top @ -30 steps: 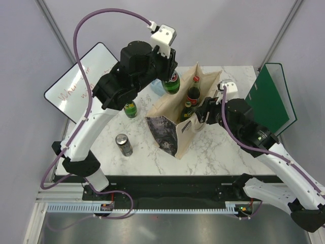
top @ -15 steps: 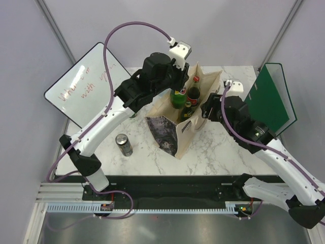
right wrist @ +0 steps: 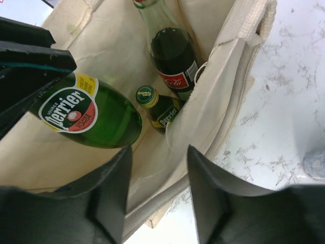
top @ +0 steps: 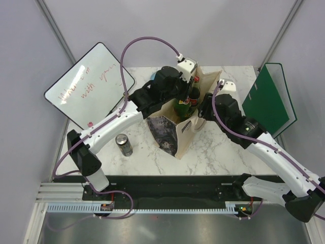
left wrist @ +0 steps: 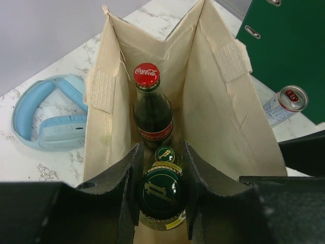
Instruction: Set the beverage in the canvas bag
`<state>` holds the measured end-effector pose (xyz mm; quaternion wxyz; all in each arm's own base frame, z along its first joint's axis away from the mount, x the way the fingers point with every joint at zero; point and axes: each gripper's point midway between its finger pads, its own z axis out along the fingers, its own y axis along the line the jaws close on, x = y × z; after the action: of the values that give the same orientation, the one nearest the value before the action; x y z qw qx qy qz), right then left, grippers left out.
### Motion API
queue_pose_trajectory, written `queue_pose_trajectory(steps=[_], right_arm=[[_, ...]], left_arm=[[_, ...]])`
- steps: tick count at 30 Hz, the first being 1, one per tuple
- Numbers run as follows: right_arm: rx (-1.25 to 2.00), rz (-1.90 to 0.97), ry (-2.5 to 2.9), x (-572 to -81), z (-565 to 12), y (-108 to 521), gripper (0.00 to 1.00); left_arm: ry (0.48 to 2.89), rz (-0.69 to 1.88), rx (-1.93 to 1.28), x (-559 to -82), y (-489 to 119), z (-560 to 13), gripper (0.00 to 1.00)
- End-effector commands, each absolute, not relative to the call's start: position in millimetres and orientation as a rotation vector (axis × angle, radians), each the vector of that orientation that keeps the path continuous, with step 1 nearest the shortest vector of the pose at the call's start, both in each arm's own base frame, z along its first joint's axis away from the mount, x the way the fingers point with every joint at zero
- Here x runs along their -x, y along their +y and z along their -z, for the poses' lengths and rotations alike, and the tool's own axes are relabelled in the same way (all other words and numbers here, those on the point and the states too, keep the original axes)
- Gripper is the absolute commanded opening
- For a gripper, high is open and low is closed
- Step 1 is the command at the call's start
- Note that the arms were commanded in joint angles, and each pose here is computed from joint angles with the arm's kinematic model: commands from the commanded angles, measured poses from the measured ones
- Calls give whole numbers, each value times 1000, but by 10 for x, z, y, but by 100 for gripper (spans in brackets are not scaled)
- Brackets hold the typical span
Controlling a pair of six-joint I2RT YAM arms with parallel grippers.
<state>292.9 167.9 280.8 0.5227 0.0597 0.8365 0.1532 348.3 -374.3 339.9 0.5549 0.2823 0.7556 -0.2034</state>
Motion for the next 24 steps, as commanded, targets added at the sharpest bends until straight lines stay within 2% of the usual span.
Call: queue_pose_trajectory(steps=[1,2,3,5,6,24], right_arm=[[-162,-406,1987,-2952,-2814,1734,48],[-155,-413,1985,-2950,-2813,1748,42],[-143,-423,1985,-2943,-2811,1763,26],[-138,-429,1978,-2934,-2834,1760,13],[-133,-438,1975,-2925,-2856,1769,0],[-57,-553,1889,-2834,-3127,1868,0]], left_arm=[[1539,607,-528,-3524,-3859,-4149,2],[1541,608,-528,-3532,-3861,-4123,2],[1542,611,-530,-3535,-3874,-4097,2],[1546,616,-540,-3536,-3909,-4018,2],[1547,618,-543,-3538,-3919,-4000,2],[1508,631,-651,-3571,-4260,-3604,2]])
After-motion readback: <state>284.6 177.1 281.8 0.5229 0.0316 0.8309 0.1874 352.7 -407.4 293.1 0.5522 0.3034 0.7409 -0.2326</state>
